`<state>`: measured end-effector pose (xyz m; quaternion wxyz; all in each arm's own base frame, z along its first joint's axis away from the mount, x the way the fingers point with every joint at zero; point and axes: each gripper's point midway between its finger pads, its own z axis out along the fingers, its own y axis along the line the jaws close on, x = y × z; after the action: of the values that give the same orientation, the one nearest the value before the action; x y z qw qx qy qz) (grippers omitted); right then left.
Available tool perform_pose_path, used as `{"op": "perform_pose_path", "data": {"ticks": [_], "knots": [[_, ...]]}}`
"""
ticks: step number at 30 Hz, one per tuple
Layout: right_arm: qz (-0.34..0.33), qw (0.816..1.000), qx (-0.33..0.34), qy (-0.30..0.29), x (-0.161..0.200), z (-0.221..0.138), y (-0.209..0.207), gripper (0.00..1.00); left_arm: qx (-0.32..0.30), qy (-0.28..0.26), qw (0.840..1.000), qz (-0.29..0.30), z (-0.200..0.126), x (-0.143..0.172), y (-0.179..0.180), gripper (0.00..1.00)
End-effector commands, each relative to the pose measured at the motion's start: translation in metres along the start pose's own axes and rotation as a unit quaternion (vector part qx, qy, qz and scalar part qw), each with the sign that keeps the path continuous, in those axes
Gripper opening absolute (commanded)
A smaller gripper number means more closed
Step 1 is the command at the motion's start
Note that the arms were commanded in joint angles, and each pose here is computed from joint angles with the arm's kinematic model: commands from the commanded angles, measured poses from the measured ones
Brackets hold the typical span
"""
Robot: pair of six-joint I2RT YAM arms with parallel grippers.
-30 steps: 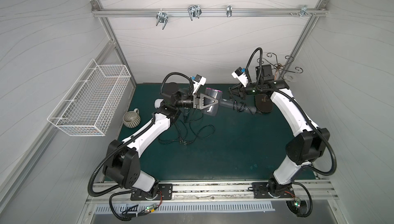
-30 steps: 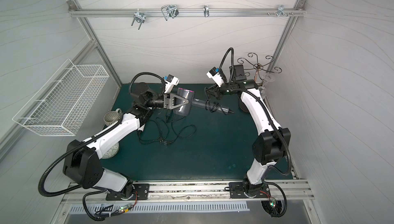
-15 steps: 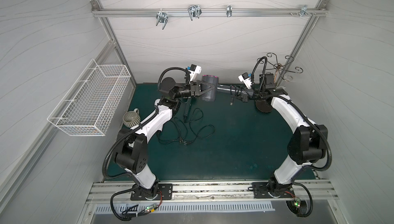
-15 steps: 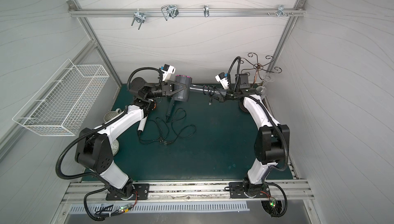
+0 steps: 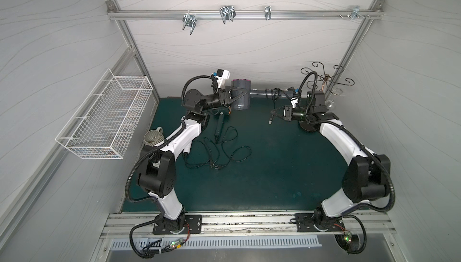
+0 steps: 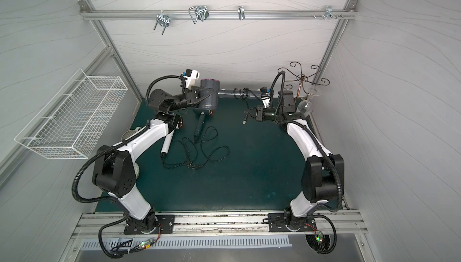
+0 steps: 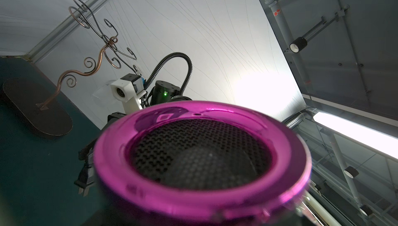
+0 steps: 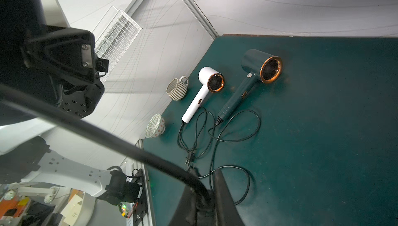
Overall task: Wrap the cord around the hair dryer
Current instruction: Wrap the power cord around the hair dryer.
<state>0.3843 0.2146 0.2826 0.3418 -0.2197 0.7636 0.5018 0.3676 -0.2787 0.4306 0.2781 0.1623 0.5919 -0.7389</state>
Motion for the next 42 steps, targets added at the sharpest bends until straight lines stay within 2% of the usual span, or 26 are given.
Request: {"op": "perform_pose_path", "data": {"ticks": [1, 10, 18, 26, 33, 42], "knots": [[0.04, 0.999, 0.003, -0.024, 0.0, -0.003, -0.001, 0.0, 0.058, -0.051, 0.992, 0.101, -0.002, -0.027, -0.056, 0.0], [0.046, 0.998, 0.041, -0.03, 0.024, -0.006, 0.018, 0.0, 0.007, -0.117, 0.989, 0.088, -0.024, -0.047, -0.02, 0.0], [0.018, 0.999, 0.047, 0.007, 0.049, 0.004, 0.053, 0.0, -0.047, -0.115, 0.989, 0.081, -0.027, -0.043, 0.013, 0.0], [-0.058, 0.991, 0.076, 0.091, 0.062, -0.006, 0.091, 0.0, -0.159, -0.044, 0.981, 0.1, -0.033, -0.014, 0.048, 0.0], [-0.121, 0.973, 0.127, 0.151, 0.061, -0.021, 0.09, 0.0, -0.238, 0.029, 0.966, 0.1, -0.042, 0.033, 0.07, 0.0], [-0.213, 0.942, 0.182, 0.188, 0.046, -0.026, 0.07, 0.0, -0.265, 0.103, 0.958, 0.047, -0.049, 0.091, 0.084, 0.0]]}}
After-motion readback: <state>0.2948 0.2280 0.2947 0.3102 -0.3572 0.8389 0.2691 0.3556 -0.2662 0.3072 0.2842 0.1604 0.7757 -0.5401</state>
